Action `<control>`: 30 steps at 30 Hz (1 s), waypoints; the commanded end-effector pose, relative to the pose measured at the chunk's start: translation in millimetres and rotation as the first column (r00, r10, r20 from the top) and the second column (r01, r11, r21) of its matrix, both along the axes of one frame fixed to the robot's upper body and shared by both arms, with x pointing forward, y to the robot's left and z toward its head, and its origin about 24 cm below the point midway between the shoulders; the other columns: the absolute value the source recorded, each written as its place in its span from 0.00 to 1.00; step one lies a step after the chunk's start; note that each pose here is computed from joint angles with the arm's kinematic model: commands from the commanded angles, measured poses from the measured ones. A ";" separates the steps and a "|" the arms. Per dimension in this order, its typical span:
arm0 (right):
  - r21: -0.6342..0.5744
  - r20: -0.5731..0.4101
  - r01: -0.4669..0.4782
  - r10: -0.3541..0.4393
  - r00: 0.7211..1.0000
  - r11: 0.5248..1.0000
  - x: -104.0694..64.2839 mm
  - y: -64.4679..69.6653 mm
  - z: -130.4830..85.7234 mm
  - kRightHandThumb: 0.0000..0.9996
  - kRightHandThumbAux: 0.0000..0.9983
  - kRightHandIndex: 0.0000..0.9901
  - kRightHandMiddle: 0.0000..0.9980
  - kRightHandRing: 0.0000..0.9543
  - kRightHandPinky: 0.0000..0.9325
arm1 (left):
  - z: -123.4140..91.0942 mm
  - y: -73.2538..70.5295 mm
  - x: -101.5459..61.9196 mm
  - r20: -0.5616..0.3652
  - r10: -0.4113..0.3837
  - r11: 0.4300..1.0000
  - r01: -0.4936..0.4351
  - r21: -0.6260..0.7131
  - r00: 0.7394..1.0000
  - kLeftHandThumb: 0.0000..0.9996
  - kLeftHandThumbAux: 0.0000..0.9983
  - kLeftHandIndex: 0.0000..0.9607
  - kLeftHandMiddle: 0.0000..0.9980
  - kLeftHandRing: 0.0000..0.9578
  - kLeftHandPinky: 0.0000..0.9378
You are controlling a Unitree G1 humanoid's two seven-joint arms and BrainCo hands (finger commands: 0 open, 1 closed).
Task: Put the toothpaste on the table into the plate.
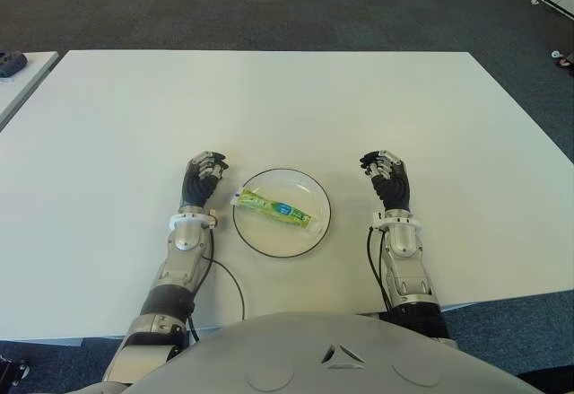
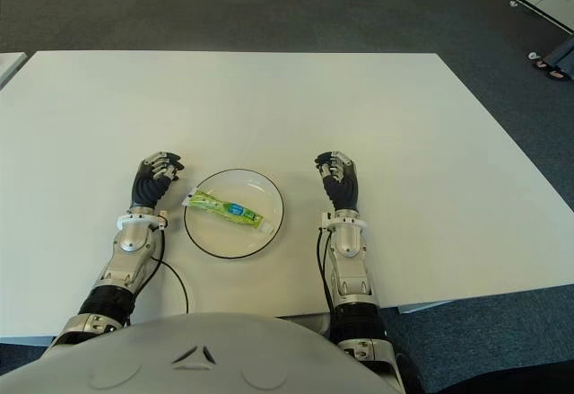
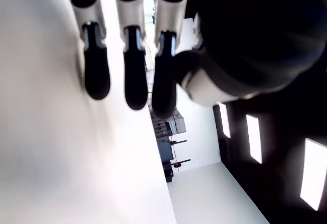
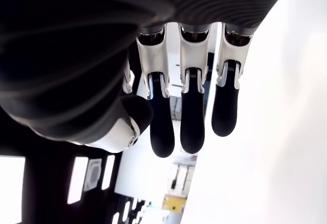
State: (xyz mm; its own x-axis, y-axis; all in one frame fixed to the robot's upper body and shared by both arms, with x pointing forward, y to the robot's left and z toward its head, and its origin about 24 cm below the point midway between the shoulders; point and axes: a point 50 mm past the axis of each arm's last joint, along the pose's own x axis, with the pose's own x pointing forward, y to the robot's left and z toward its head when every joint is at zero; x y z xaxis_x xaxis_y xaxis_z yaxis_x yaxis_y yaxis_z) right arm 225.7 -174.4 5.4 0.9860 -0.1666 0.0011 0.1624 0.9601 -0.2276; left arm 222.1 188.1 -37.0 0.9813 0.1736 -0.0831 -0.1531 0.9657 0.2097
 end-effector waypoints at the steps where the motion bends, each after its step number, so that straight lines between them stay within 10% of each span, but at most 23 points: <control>1: 0.008 -0.030 -0.017 0.017 0.999 1.000 2.5 1.3 -0.7 0.71 0.73 0.42 0.46 0.46 0.47 | -7.1 2.3 -4.7 -0.043 0.008 1.000 -0.009 -0.024 0.999 0.70 0.72 0.45 0.51 0.52 0.53; 30: 0.094 -0.192 -0.094 0.110 0.975 0.991 6.8 7.3 -26.1 0.72 0.74 0.42 0.45 0.45 0.46 | -10.4 12.0 -9.9 -0.058 0.076 0.997 -0.077 -0.016 0.995 0.71 0.72 0.44 0.52 0.53 0.52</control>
